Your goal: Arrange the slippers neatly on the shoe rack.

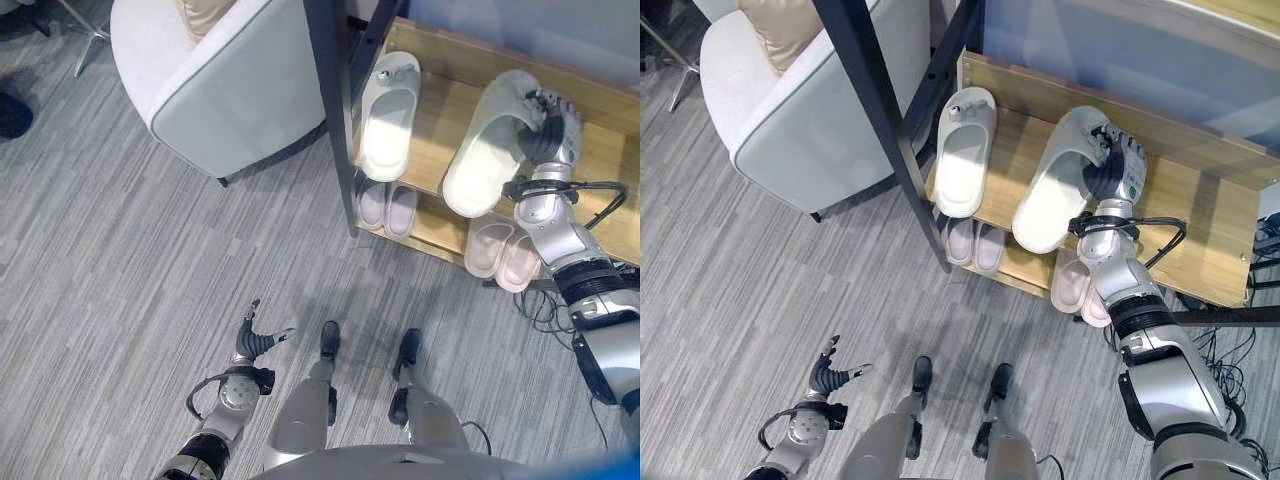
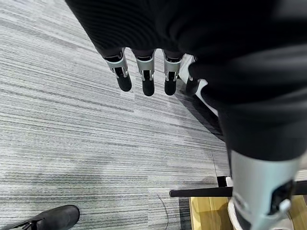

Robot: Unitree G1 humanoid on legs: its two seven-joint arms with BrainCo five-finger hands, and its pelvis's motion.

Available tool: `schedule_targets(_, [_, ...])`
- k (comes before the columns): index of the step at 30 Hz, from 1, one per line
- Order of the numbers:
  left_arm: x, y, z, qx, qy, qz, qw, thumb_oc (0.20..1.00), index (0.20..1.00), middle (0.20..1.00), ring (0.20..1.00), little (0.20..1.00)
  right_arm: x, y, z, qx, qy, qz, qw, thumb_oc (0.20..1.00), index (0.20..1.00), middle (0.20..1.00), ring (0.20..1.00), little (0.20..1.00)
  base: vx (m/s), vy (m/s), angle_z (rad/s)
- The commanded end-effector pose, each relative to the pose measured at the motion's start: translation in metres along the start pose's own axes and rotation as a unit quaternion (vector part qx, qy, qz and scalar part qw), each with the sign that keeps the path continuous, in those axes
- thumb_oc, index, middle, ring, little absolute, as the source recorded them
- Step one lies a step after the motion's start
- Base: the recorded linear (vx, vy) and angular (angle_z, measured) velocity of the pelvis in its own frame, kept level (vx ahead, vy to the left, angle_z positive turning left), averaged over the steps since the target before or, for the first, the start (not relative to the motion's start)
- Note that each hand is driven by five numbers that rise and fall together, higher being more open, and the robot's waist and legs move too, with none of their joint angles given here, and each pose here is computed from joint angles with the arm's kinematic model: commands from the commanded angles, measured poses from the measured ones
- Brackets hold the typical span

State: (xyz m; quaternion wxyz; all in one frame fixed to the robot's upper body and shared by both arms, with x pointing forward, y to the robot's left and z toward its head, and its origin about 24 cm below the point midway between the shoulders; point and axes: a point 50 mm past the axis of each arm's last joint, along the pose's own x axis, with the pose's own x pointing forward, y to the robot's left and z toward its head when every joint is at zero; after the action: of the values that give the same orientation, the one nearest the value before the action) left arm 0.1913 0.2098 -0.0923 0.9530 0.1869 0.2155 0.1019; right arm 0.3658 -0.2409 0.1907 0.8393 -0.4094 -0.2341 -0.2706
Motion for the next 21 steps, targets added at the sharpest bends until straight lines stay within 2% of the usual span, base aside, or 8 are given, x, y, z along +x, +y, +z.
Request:
schedule_targets(1, [0.006, 0.011, 0.007, 0.015, -0.026, 0.020, 0.999, 1.000, 1.000, 1.000, 1.000, 1.000, 0.025, -0.026, 0.013, -0.012, -0.038, -0.061, 0.997, 0.200, 0.200, 0.200, 0.200, 0.200, -0.01, -0.020, 0.07])
schedule_targets(8, [0.008, 0.016, 0.007, 0.012, -0.024, 0.025, 0.999, 1.000, 1.000, 1.000, 1.000, 1.000, 0.039, -0.025, 0.028, 0.003, -0.053, -0.045, 0.998, 0.200, 0.200, 0.200, 0.200, 0.200, 0.00, -0.004, 0.10])
schedule_targets(21, [0.011, 0.020, 0.012, 0.009, -0.035, 0.029, 0.999, 1.000, 1.000, 1.000, 1.000, 1.000, 0.047, -0.020, 0.020, -0.014, -0.027, -0.016, 0.999, 0.200, 0.200, 0.200, 0.200, 0.200, 0.00, -0.006, 0.04])
